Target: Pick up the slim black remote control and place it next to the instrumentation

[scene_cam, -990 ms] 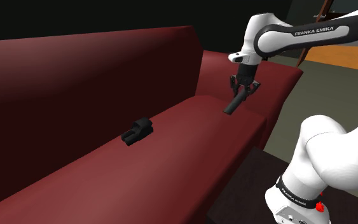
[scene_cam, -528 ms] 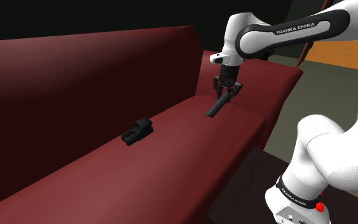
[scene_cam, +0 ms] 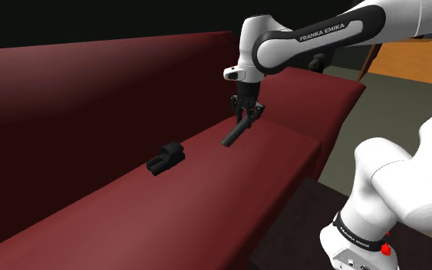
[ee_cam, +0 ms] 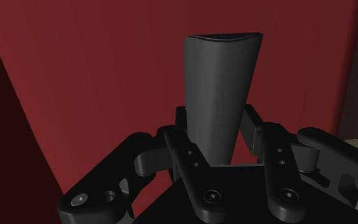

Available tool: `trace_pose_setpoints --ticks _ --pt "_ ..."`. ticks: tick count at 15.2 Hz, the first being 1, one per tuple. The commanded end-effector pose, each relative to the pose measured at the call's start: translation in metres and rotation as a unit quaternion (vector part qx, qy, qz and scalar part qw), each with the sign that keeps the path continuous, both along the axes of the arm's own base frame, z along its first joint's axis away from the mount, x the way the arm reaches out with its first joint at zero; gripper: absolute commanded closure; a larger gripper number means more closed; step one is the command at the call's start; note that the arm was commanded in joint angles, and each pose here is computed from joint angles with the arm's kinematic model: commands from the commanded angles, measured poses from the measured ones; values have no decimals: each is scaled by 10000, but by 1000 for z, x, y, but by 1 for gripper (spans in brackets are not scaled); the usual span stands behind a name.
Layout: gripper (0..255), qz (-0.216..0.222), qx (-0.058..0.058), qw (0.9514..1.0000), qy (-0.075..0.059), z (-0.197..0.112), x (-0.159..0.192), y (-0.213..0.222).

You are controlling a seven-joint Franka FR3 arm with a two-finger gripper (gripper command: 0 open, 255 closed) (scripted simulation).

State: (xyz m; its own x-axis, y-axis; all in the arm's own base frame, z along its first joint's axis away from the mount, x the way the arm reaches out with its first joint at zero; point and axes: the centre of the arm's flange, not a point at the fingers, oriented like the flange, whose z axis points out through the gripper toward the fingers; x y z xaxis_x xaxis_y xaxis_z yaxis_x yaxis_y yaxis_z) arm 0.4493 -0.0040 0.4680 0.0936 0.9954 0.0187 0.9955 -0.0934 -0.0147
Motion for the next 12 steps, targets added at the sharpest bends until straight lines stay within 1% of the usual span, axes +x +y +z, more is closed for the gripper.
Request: trace_pose_setpoints --ticks 1,10,11,12 --pt "255 -3 7 10000 -1 3 14 21" --pt "255 -3 7 10000 -1 3 80 120" --pt "255 -3 7 10000 -1 4 91 137" --pt "255 -3 7 10000 -1 -2 91 137"
